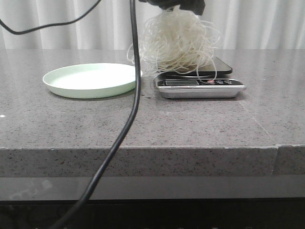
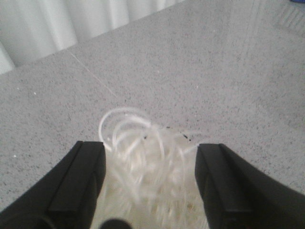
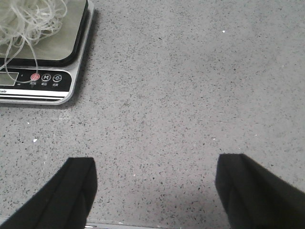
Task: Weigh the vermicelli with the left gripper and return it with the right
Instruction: 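Release the vermicelli onto the scale and raise the left gripper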
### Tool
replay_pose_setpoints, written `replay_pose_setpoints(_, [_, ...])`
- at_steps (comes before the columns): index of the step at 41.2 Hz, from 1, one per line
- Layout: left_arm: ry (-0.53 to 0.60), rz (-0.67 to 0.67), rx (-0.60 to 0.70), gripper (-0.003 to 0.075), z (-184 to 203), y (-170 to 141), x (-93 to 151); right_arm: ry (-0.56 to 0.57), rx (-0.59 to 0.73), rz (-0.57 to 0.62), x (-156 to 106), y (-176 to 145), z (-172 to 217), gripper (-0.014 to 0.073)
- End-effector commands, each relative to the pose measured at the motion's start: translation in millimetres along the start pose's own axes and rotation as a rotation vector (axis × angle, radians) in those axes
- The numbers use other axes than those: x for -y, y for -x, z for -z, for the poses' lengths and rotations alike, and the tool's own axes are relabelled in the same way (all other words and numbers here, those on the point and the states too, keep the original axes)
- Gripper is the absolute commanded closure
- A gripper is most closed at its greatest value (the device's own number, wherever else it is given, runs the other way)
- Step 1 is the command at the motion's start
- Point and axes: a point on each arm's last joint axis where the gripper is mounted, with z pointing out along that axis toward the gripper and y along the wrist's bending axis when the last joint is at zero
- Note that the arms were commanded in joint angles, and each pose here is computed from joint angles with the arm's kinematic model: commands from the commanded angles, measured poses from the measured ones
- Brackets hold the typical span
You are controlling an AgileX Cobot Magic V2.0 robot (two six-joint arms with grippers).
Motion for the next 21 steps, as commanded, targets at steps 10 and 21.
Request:
replay_pose_setpoints(10, [0.017,-0.025,0.222,0.0250,103,88,-4,-0.005,0.082,0.006,0,13,5,-0.0016])
replay_pose_setpoints(21, [0.035,-0.045,0.202,0.0250,195,114,-7,-0.005,0.082,0.006,0,13,5,-0.0016])
